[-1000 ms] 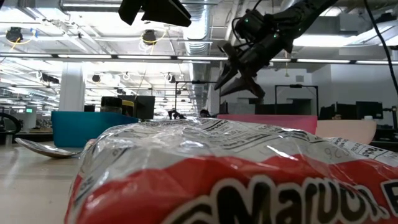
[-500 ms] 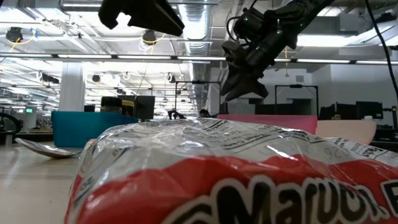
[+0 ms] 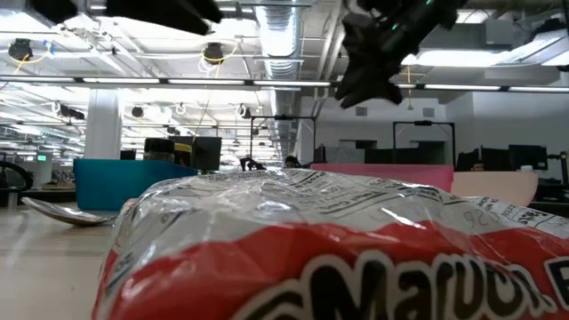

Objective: Pick & Place Food Item
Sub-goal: Put the black seasoning can into the blue bin

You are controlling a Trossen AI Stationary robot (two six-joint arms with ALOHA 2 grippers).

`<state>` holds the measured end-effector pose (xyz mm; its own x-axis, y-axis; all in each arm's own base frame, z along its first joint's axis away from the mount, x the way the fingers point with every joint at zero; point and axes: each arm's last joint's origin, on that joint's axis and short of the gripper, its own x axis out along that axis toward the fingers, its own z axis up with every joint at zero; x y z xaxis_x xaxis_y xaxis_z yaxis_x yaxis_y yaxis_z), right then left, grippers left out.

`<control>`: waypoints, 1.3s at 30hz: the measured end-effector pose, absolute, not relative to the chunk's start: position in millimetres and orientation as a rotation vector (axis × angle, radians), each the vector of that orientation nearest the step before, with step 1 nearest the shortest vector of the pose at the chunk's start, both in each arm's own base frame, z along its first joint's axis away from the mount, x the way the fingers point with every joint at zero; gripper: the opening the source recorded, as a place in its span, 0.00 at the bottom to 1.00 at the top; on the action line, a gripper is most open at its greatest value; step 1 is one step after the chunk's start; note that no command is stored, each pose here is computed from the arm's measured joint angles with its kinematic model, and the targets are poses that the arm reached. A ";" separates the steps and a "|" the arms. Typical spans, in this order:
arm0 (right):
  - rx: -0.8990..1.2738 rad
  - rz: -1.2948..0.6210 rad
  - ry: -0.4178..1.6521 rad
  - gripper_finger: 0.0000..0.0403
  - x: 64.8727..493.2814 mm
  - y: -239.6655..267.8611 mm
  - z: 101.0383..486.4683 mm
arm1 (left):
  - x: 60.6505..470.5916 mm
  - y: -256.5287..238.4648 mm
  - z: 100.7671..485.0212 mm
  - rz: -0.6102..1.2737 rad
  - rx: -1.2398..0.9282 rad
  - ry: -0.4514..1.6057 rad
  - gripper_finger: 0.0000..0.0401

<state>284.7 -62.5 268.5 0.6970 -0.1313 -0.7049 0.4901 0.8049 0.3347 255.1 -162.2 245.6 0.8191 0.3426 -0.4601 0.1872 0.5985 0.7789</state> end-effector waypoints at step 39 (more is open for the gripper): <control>0.329 -0.516 0.716 0.25 260.7 0.1 286.3 | 223.7 -165.2 192.6 -0.066 1.032 1.075 0.32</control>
